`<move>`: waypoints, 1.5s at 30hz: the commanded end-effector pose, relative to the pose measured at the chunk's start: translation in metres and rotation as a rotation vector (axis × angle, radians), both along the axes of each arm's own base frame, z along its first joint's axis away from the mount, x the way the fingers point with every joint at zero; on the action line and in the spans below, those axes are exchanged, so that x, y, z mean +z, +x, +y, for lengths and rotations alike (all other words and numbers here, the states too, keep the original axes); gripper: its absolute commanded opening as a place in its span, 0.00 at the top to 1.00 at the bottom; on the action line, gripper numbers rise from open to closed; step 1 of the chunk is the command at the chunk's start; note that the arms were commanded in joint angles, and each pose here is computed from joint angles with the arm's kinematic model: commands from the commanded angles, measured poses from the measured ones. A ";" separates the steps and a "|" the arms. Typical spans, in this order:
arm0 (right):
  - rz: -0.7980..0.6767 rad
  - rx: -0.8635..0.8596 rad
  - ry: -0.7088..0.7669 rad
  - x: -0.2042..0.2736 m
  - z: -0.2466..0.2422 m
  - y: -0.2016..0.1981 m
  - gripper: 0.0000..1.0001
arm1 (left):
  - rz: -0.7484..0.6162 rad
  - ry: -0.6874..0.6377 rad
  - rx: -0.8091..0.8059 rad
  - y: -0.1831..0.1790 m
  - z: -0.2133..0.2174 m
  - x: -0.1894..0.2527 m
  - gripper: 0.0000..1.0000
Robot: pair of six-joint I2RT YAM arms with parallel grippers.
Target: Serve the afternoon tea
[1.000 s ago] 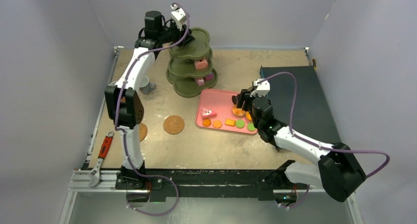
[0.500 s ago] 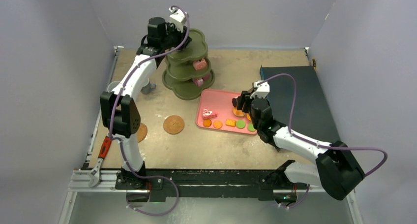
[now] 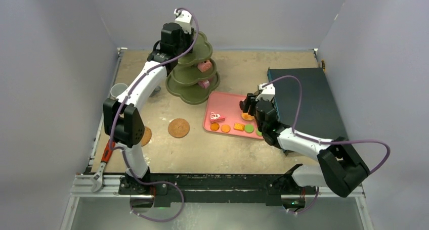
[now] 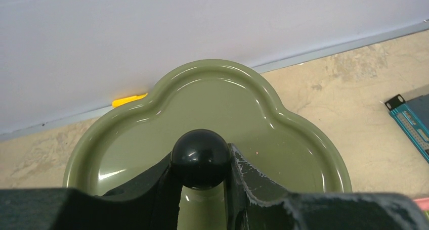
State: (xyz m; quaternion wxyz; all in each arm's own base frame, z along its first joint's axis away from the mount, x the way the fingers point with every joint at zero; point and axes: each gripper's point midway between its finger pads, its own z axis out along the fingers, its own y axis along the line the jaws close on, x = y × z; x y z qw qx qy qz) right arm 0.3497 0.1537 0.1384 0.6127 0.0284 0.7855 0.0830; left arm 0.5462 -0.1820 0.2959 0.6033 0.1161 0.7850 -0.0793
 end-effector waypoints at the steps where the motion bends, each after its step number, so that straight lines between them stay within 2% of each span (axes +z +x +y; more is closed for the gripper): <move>1: -0.051 -0.031 -0.011 0.008 -0.003 0.010 0.37 | -0.112 -0.012 0.120 -0.007 0.025 0.045 0.96; 2: -0.051 -0.028 -0.011 0.007 -0.001 0.010 0.37 | -0.109 -0.013 0.107 -0.009 0.024 0.046 0.89; 5: -0.059 -0.018 -0.004 0.009 0.000 0.011 0.44 | -0.092 -0.028 0.040 -0.018 0.014 0.049 0.41; 6: -0.069 -0.013 0.001 0.013 0.002 0.011 0.47 | -0.084 -0.031 0.003 -0.023 0.009 0.051 0.28; 8: -0.092 0.000 0.009 0.023 0.004 0.012 0.51 | -0.074 -0.026 -0.052 -0.031 0.003 0.056 0.19; 14: -0.200 0.090 0.054 0.078 0.024 0.017 0.59 | -0.076 -0.021 -0.129 -0.051 0.003 0.077 0.16; 20: -0.304 0.225 0.124 0.140 0.068 0.022 0.60 | -0.079 0.013 -0.136 -0.060 0.014 0.085 0.12; 26: -0.370 0.329 0.193 0.177 0.122 0.031 0.59 | -0.042 0.036 -0.255 -0.060 0.010 0.072 0.08; 34: -0.393 0.428 0.244 0.191 0.183 0.039 0.59 | -0.074 0.067 -0.260 -0.058 0.014 0.072 0.10; 45: -0.399 0.433 0.258 0.187 0.206 0.053 0.58 | -0.087 0.075 -0.264 -0.062 0.016 0.073 0.11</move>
